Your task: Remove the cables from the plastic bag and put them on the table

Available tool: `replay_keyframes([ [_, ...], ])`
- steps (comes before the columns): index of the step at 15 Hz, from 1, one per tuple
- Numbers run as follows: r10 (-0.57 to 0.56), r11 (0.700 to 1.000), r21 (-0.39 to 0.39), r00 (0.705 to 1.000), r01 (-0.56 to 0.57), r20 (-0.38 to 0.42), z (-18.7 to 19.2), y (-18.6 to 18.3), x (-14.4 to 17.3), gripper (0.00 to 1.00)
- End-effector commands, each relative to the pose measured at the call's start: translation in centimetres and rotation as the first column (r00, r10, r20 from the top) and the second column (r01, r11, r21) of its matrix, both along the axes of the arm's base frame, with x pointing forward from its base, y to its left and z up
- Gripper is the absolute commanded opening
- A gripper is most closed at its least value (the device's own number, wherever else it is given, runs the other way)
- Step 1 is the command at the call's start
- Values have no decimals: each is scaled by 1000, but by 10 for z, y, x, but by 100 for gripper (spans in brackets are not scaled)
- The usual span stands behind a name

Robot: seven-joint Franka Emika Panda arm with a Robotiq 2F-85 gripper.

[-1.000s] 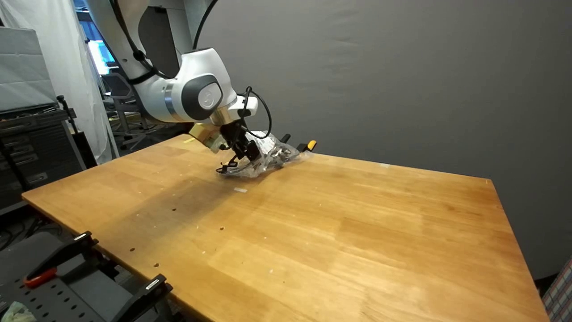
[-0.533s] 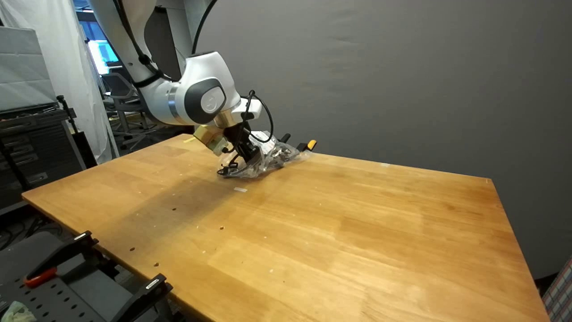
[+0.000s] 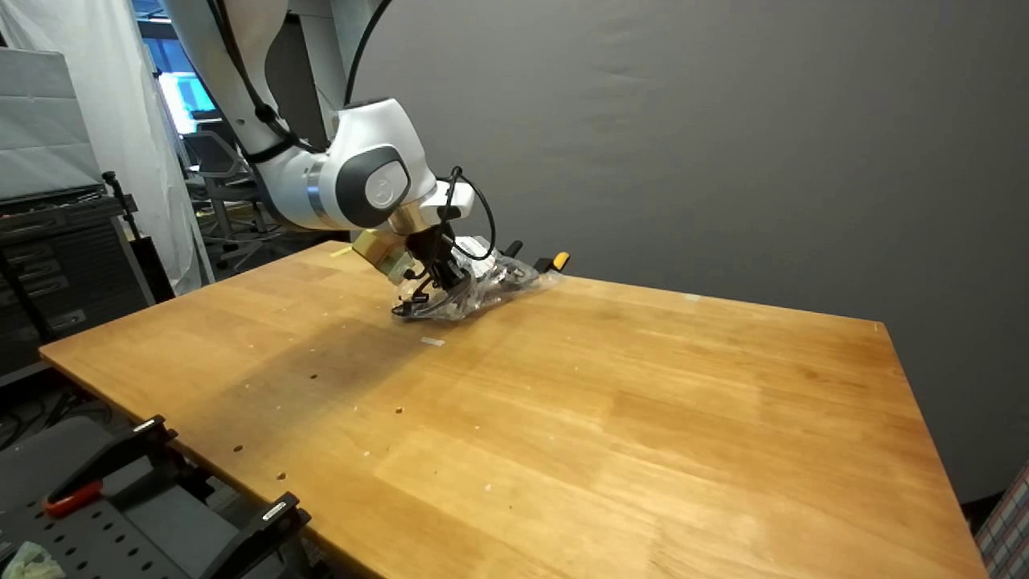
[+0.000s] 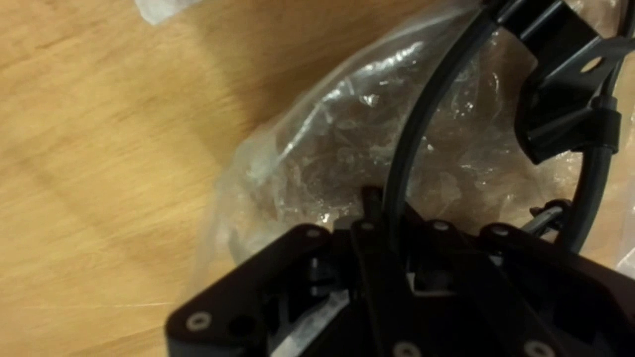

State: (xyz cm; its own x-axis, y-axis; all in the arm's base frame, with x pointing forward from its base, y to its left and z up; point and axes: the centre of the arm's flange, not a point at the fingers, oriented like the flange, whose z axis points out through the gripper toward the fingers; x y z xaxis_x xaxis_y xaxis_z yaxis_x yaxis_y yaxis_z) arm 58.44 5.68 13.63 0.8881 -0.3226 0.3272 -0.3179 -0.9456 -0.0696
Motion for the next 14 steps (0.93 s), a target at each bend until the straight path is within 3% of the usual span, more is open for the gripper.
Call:
replay_keyframes([
  [1,51,998,-24,999,-51,6,29,11,-19,7],
  [5,88,992,-81,994,-93,-71,65,28,-55,10],
  [7,102,986,-117,984,-120,-146,86,38,-76,10],
  [14,91,950,-252,933,-187,-348,156,68,-150,9],
])
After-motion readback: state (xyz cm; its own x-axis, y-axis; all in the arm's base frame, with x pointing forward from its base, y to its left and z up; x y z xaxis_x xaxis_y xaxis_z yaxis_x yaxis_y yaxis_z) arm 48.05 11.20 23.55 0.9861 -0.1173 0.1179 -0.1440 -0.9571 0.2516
